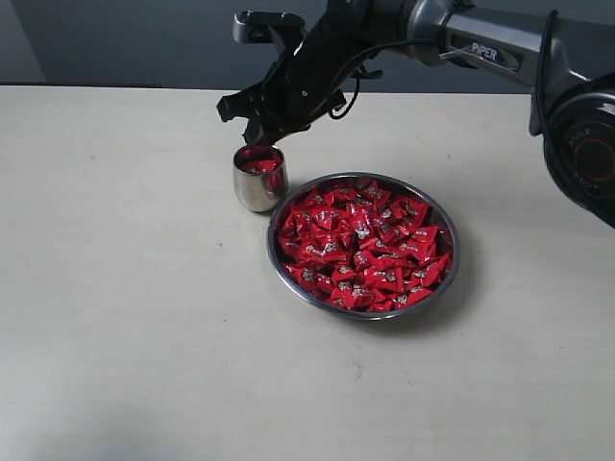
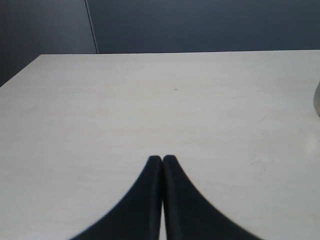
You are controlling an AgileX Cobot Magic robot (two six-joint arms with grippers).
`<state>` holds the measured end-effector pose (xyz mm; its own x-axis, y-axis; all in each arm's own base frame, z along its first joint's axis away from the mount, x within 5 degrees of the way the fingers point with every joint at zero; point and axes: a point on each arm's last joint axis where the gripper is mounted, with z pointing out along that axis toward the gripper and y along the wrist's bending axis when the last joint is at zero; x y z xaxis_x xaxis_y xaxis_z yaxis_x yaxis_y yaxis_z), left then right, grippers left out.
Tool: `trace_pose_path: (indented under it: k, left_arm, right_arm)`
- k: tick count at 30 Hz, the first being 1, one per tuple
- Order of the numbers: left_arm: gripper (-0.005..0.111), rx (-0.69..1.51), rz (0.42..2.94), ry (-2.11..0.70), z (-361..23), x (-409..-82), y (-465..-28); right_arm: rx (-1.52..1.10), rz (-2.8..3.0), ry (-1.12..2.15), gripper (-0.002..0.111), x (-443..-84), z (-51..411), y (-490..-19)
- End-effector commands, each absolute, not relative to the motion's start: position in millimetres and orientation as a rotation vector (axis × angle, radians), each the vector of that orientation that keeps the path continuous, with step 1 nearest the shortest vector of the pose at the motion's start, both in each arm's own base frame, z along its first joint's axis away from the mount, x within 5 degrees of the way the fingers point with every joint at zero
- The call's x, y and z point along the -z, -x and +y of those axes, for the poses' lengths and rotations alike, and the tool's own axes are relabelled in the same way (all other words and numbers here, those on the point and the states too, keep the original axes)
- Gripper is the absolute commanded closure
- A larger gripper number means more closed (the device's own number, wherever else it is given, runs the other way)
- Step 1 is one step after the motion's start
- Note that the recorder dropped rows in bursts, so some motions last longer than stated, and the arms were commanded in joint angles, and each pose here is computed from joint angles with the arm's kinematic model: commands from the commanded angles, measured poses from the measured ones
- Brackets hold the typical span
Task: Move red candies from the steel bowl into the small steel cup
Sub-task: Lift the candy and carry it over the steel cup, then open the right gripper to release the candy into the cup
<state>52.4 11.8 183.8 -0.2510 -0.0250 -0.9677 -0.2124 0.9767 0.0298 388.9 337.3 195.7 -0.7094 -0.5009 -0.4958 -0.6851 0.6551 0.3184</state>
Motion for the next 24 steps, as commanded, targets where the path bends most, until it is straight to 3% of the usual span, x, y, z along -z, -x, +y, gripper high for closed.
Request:
trace_pose_path:
  k: [1, 13, 19, 24]
  left_arm:
    - [0.106, -0.169, 1.808, 0.174, 11.4, -183.4, -52.6]
    - [0.106, -0.169, 1.808, 0.174, 11.4, -183.4, -52.6]
    - [0.106, -0.169, 1.808, 0.174, 11.4, -183.4, -52.6]
    - [0.106, -0.169, 1.808, 0.174, 11.4, -183.4, -52.6]
  right_arm:
    - [-0.694, 2.503, 0.950, 0.109, -194.7, 338.2, -390.0]
    - [-0.673, 2.479, 0.928, 0.108, -187.3, 339.6, -395.2]
    - [-0.670, 2.481, 0.930, 0.079, -187.1, 339.5, -395.2]
    - [-0.670, 2.486, 0.935, 0.076, -186.9, 339.3, -394.6]
